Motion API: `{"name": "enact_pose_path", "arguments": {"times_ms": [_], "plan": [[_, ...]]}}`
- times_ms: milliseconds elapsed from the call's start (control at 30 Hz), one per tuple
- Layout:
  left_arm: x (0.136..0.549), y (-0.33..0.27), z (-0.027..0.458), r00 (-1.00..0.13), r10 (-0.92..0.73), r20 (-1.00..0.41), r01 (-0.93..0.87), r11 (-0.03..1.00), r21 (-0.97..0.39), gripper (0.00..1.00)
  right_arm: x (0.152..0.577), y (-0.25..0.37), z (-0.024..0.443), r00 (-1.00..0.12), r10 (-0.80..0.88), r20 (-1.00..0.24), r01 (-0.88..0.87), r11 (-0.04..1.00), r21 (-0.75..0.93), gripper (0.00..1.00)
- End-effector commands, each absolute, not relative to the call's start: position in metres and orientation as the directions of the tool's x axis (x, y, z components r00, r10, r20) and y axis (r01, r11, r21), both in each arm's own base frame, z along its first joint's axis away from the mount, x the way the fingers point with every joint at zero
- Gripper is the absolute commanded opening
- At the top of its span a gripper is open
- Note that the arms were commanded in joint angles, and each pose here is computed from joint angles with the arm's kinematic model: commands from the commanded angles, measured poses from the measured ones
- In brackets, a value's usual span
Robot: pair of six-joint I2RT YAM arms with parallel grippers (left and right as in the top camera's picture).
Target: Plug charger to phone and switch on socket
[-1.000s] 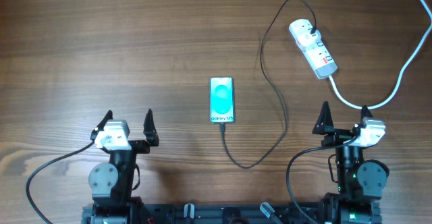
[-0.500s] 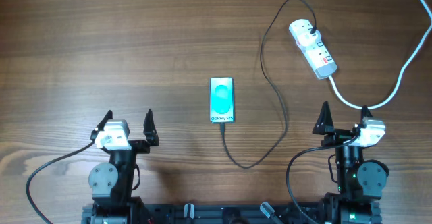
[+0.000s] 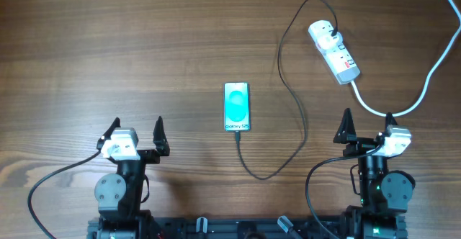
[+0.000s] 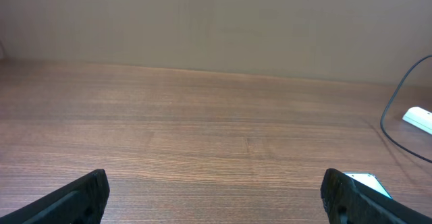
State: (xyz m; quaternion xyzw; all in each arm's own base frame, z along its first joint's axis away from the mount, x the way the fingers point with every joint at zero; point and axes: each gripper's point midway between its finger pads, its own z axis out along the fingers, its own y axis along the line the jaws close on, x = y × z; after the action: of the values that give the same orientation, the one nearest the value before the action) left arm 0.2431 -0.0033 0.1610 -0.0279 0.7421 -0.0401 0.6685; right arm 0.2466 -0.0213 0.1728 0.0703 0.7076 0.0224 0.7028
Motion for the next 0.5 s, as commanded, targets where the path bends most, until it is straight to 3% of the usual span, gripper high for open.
{"name": "enact_pose_path", "arguments": {"times_ms": [0,467], "plan": [[0.2434,-0.0076,0.1567,-0.107,-0.075,-0.991,0.036,0.996,-0.079,1.0,0.2456,-0.0241,0.1756,0.014,0.131,-0.991,0.08,0.988,0.132,1.0],[0.2434,-0.0075,0.1567,-0.107,-0.075,-0.991,0.036,0.996,-0.079,1.0,0.2456,-0.0241,0.1756,0.014,0.131,-0.991,0.08,0.988,0.132,1.0]]}}
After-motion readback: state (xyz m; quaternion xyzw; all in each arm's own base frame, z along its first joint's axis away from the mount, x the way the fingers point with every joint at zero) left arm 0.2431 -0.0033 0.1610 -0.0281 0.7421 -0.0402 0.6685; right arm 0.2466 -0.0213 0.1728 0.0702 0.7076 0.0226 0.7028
